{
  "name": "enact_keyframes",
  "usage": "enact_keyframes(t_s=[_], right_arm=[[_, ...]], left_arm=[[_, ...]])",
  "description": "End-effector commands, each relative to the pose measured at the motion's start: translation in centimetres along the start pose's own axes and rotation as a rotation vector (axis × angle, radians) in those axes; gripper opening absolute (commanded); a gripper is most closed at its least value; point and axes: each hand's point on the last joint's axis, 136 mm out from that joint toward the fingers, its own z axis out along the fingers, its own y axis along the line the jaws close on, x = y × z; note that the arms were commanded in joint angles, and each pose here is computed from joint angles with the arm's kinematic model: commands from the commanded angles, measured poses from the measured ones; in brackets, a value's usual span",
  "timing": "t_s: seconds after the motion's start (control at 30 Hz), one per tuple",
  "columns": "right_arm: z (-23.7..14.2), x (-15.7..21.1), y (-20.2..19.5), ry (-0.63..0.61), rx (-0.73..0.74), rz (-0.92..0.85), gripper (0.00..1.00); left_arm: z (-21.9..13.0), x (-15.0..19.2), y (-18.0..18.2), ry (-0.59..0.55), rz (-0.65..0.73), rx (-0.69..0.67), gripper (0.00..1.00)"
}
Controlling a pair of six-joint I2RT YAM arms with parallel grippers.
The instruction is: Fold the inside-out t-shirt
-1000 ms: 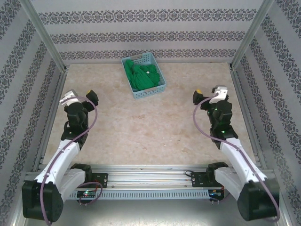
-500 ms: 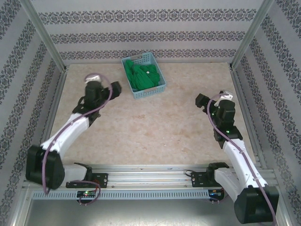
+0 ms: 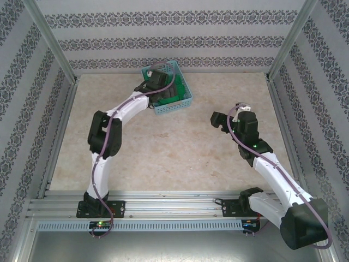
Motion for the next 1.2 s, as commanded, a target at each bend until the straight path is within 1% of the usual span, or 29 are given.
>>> enact_keyframes(t_s=[0.0, 0.13, 0.23, 0.33, 0.4, 0.43, 0.53, 0.7, 0.73, 0.8, 0.87, 0.97, 1.07, 1.17], right_arm=[[-0.3, -0.2, -0.1, -0.004, 0.023, -0.020, 0.98], [-0.6, 0.3, -0.6, -0.002, 0.039, -0.018, 0.98], [-0.9, 0.5, -1.0, -0.007, 0.050, -0.015, 0.98], [-1.1, 0.6, -1.1, -0.004, 0.056, -0.013, 0.98], [-1.3, 0.6, -1.2, -0.005, 0.061, -0.011, 0.98], [-1.4, 0.6, -1.2, -0.007, 0.062, -0.011, 0.98], [-1.6, 0.5, -1.4, -0.010, 0.069, -0.013, 0.98], [-2.2, 0.3, -1.7, -0.025, 0.088, -0.011, 0.98], [-2.3, 0.3, -1.8, -0.027, 0.091, -0.010, 0.98], [-2.5, 0.3, -1.8, -0.028, 0.094, -0.006, 0.98], [-2.6, 0.3, -1.9, -0.029, 0.095, -0.005, 0.98], [-2.6, 0.4, -2.0, -0.029, 0.099, 0.001, 0.98], [-2.4, 0.5, -2.0, -0.023, 0.099, 0.011, 0.98], [-2.4, 0.3, -1.8, -0.018, 0.096, 0.016, 0.98]], left_arm=[[1.7, 0.4, -0.4, 0.051, 0.010, -0.068, 0.93], [4.7, 0.8, 0.2, 0.073, -0.007, -0.138, 0.92], [6.3, 0.6, 0.5, 0.066, -0.020, -0.170, 0.91], [7.7, 1.0, 0.8, 0.062, -0.030, -0.187, 0.88], [8.4, 1.1, 1.1, 0.058, -0.033, -0.188, 0.83], [8.6, 1.1, 1.4, 0.056, -0.030, -0.190, 0.80], [9.3, 1.2, 3.0, 0.069, -0.022, -0.216, 0.59], [9.0, 1.4, 7.9, 0.139, -0.011, -0.303, 0.32], [8.9, 1.4, 9.0, 0.156, -0.008, -0.309, 0.28], [8.8, 1.1, 10.5, 0.186, 0.007, -0.278, 0.23], [7.9, 0.6, 13.3, 0.209, -0.004, -0.294, 0.14], [5.8, -0.2, 17.8, 0.225, -0.071, -0.327, 0.01], [2.9, -1.7, 22.4, 0.170, -0.149, -0.363, 0.00], [-0.6, -2.8, 27.7, 0.117, -0.230, -0.465, 0.00]])
